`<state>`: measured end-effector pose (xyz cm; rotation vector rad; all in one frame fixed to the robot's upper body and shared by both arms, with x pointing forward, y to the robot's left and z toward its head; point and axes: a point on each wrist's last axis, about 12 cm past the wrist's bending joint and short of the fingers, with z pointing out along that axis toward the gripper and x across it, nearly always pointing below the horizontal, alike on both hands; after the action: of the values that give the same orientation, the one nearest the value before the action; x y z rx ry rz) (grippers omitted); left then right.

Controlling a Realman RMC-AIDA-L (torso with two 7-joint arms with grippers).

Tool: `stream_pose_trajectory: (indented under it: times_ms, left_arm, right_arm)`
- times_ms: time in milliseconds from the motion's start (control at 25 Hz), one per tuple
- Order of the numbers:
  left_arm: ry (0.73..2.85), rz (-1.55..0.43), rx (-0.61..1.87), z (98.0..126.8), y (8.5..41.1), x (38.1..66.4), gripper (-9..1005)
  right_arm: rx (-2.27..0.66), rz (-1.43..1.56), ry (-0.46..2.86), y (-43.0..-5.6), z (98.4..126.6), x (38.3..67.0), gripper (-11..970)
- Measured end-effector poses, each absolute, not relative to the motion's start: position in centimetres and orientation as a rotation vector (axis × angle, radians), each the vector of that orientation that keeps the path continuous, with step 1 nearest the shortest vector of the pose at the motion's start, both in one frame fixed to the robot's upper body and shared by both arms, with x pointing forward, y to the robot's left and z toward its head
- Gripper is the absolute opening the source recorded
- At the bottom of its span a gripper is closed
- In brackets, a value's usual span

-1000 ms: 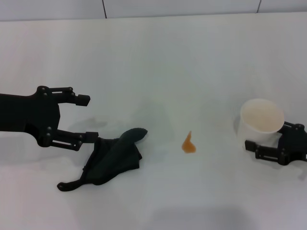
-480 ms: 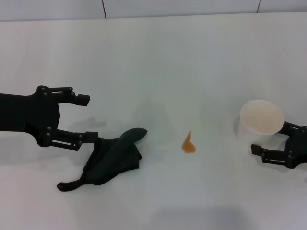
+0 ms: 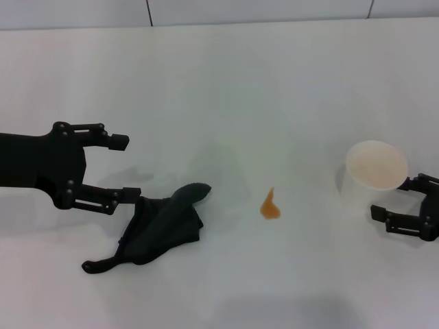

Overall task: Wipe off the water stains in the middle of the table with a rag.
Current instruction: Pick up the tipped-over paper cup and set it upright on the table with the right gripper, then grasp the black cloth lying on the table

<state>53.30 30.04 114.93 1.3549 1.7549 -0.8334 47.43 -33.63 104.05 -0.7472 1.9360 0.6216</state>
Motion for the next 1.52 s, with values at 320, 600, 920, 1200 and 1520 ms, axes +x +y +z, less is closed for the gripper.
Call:
stream_pose_trajectory:
  times_ms: [320, 600, 920, 1200, 1520]
  left_arm:
    - [1.753, -0.833, 1.354, 114.9, 30.1, 53.3, 890]
    - [1.75, -0.83, 1.355, 114.9, 30.1, 53.2, 891]
    - [1.753, -0.832, 1.353, 114.9, 30.1, 53.2, 892]
    - [1.753, -0.832, 1.356, 115.0, 30.0, 53.3, 891]
    - [1.753, -0.834, 1.356, 114.9, 29.8, 53.3, 891]
  right_arm:
    - [-0.751, 0.624, 1.918, -34.2, 104.8, 46.2, 843]
    - [-0.77, 0.638, 1.839, -35.0, 107.1, 44.2, 842]
    - [-0.811, 0.715, 1.727, -34.5, 109.4, 43.2, 841]
    - [-0.893, 0.768, 1.594, -33.3, 111.7, 43.7, 841]
    - [-0.988, 0.769, 1.533, -31.7, 113.6, 46.1, 839]
